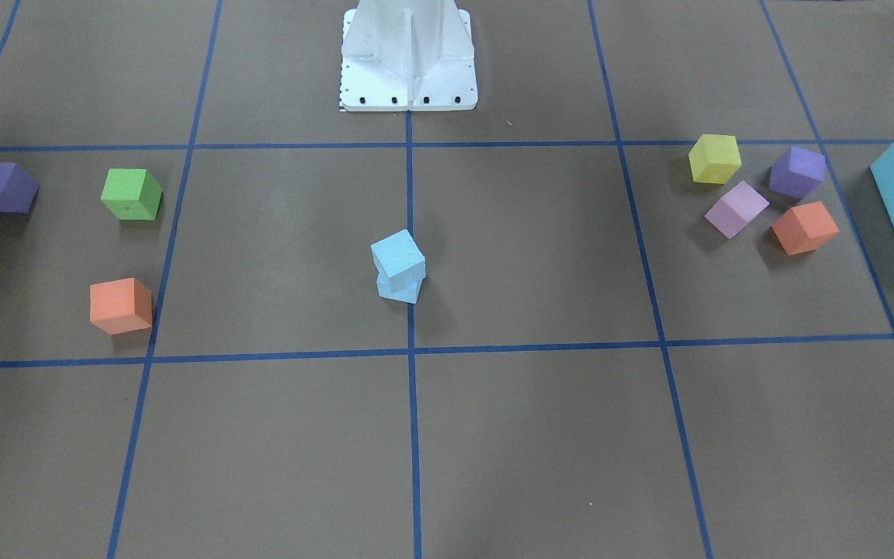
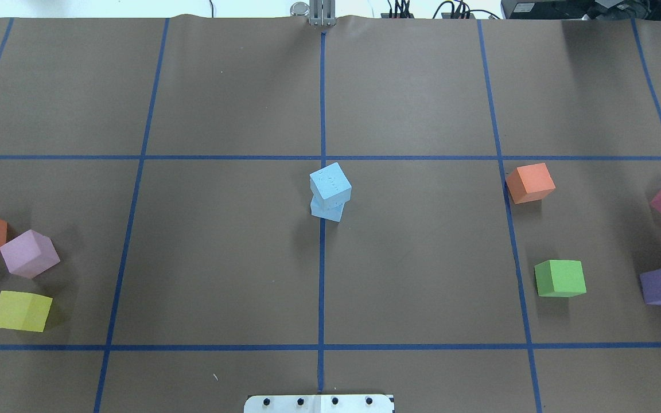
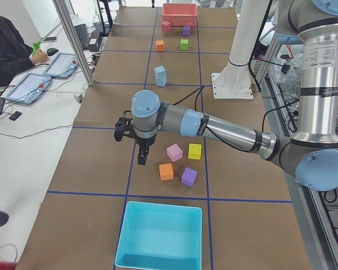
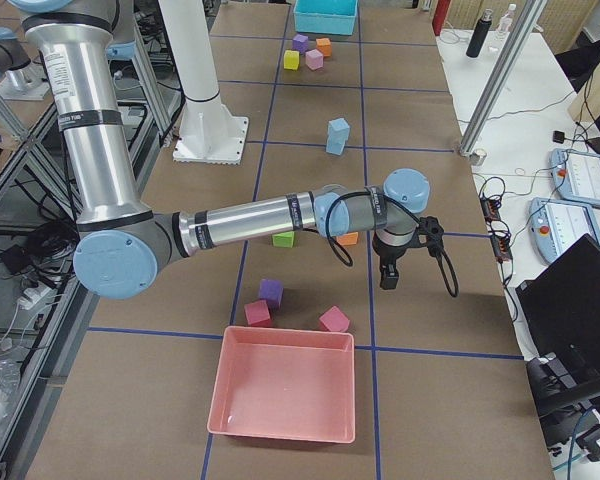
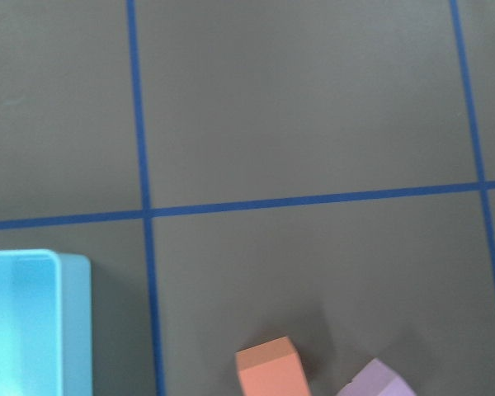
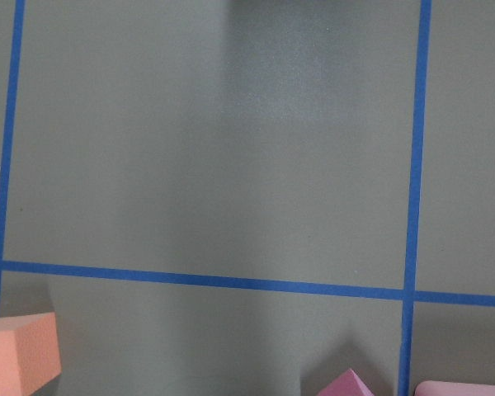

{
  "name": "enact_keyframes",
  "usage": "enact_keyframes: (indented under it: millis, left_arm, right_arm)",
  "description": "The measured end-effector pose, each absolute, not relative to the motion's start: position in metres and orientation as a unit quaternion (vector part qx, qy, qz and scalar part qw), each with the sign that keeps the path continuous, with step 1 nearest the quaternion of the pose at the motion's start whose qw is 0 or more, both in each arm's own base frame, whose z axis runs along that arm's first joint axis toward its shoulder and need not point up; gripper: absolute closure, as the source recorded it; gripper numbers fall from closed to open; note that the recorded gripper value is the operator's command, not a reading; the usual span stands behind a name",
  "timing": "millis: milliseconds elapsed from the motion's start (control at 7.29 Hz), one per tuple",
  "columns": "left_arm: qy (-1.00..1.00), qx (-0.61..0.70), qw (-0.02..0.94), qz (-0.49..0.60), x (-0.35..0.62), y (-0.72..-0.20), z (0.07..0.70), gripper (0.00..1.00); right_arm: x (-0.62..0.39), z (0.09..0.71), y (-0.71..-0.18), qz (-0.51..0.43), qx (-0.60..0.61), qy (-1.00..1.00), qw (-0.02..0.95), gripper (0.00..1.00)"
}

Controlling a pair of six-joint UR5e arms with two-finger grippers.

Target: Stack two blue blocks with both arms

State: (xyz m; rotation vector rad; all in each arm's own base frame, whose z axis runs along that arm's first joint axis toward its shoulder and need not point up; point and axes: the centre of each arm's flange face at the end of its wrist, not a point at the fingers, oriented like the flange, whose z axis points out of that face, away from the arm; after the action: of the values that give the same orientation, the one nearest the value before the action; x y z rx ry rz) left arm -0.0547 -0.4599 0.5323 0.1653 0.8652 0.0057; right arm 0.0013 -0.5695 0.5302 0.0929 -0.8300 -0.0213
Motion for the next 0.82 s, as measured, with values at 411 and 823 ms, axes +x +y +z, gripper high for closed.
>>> enact_keyframes:
  millis: [411,823]
  left_arm:
    - [0.414,0.082,0.906,-0.026,-0.089,-0.425,0.569,0.02]
    - [0.409,0.075,0.909,-0.031,-0.105,-0.411,0.6,0.02]
  right_arm:
    - [0.005,0.537,-0.571,-0.008,0.045,-0.387,0.921,0.0]
    - [0.007,0.583,-0.573,0.006,0.009,-0.372,0.928,0.0]
